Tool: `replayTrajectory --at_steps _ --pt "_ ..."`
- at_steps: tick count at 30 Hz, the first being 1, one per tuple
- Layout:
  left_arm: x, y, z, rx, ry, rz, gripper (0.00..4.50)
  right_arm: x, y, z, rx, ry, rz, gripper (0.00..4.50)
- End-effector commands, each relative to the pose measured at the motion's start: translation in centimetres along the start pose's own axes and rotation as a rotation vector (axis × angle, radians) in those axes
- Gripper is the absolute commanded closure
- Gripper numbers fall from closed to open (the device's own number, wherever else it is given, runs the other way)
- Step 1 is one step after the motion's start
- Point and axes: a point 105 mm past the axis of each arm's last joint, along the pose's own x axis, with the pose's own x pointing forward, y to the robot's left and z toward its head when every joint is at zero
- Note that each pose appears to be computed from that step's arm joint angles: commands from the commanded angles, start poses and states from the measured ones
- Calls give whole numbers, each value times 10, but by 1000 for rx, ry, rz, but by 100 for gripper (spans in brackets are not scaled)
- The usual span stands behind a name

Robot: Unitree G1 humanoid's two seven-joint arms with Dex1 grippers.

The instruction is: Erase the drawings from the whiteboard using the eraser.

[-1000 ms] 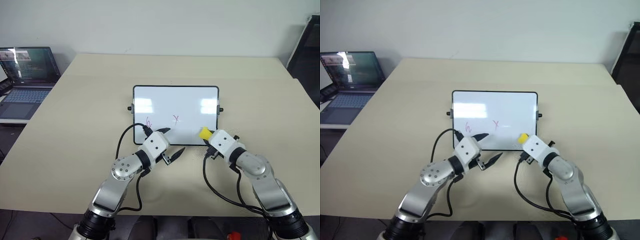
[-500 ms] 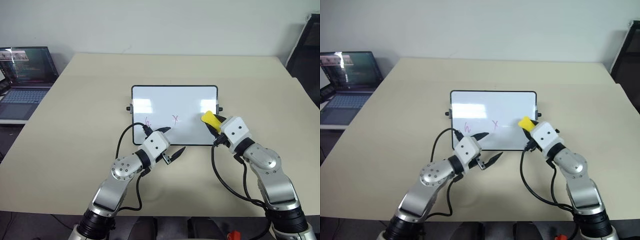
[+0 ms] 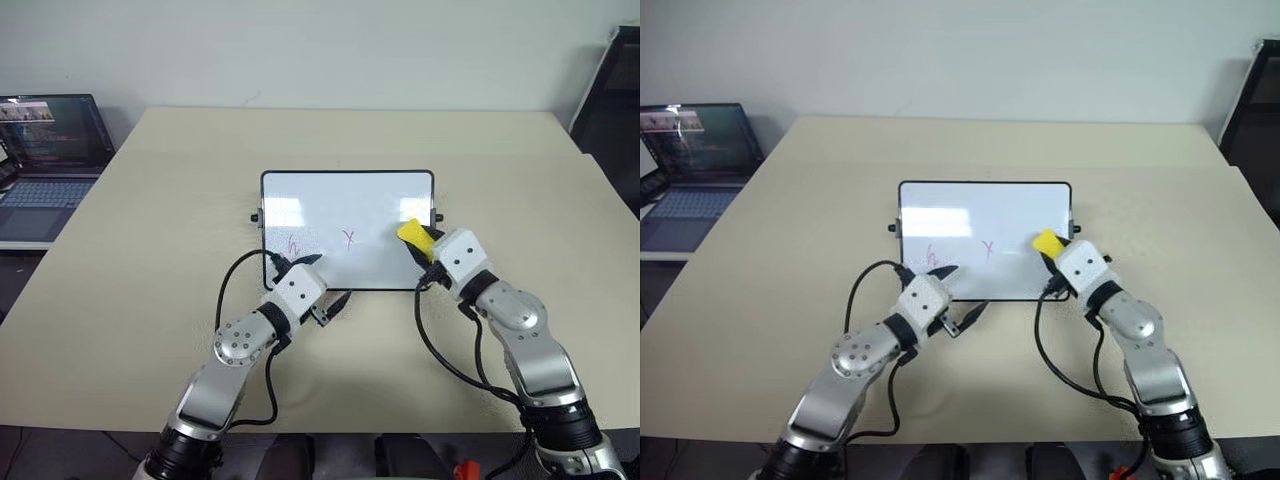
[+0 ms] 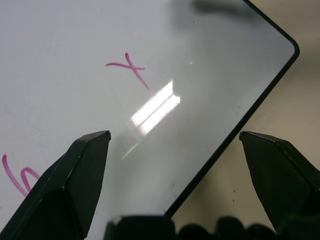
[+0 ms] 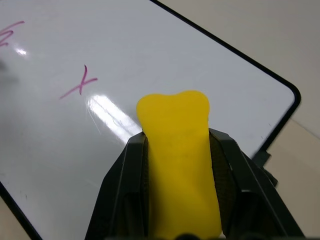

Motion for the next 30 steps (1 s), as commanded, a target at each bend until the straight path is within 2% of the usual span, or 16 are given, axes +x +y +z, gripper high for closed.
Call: replayTrajectory --at_steps 1,6,20,23,27,30 --pt "-8 7 13 25 -36 52 0 5 -1 15 -31 -66 2 320" --pt "-14 5 12 13 -33 68 0 15 1 19 -32 -86 13 320" --pt "-20 14 6 29 -4 120 0 67 30 52 -48 -220 116 320" --pt "-22 13 5 26 0 123 0 75 33 44 -88 -172 134 320" --pt "-24 14 6 24 0 135 0 78 35 17 -165 -38 147 320" --pt "-24 15 8 23 -3 137 0 75 37 10 -169 -11 159 320"
